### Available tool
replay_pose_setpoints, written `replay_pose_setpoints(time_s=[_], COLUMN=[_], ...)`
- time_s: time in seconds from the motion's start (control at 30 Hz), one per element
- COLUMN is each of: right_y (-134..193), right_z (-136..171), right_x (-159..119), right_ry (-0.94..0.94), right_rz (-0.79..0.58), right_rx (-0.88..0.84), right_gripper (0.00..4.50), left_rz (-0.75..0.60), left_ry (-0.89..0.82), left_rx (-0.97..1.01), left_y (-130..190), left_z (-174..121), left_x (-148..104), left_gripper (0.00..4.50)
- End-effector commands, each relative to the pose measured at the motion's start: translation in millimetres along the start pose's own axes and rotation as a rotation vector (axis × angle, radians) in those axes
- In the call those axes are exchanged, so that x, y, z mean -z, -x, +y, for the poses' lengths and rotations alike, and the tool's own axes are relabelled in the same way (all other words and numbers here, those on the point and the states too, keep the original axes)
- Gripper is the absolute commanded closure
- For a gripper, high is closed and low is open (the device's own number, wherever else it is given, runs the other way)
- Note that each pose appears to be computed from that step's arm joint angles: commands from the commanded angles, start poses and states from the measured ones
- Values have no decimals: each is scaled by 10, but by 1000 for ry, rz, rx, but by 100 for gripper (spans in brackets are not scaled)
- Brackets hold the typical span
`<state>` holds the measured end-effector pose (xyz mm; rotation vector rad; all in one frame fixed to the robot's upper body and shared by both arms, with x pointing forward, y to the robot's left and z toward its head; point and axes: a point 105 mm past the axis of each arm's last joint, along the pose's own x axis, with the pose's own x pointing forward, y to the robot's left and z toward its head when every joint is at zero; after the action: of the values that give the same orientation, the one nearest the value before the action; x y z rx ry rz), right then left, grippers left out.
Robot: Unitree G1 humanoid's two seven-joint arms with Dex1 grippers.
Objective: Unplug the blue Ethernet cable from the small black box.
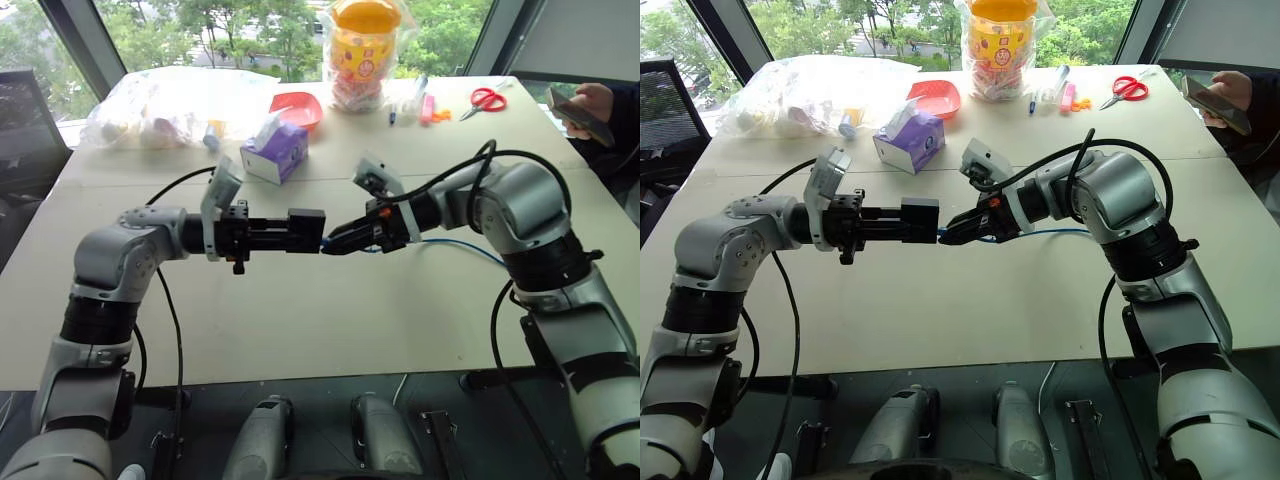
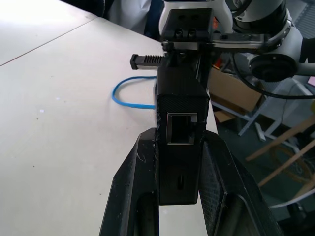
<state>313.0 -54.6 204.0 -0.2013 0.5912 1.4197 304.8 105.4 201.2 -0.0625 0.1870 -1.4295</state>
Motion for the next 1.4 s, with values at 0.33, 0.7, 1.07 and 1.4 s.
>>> replay_pose_setpoints(time_s=[0.33, 0.7, 1.07, 1.4], right_y=[21, 103, 245, 194], right_z=[63, -9, -55, -12], right_x=[-144, 0, 124, 71], right_ry=[67, 112, 97, 84], right_rz=[-2, 18, 21, 8], right_rx=[-15, 26, 56, 44], right_gripper=[446, 446, 446, 129], left_rz=[5, 8, 15, 10], left_ry=[-39, -43, -48, -58], left_rx=[49, 32, 19, 27], left_y=[-29, 67, 112, 57], left_z=[-127, -102, -78, -76], left_x=[-26, -51, -53, -53], left_gripper=[402, 402, 402, 402])
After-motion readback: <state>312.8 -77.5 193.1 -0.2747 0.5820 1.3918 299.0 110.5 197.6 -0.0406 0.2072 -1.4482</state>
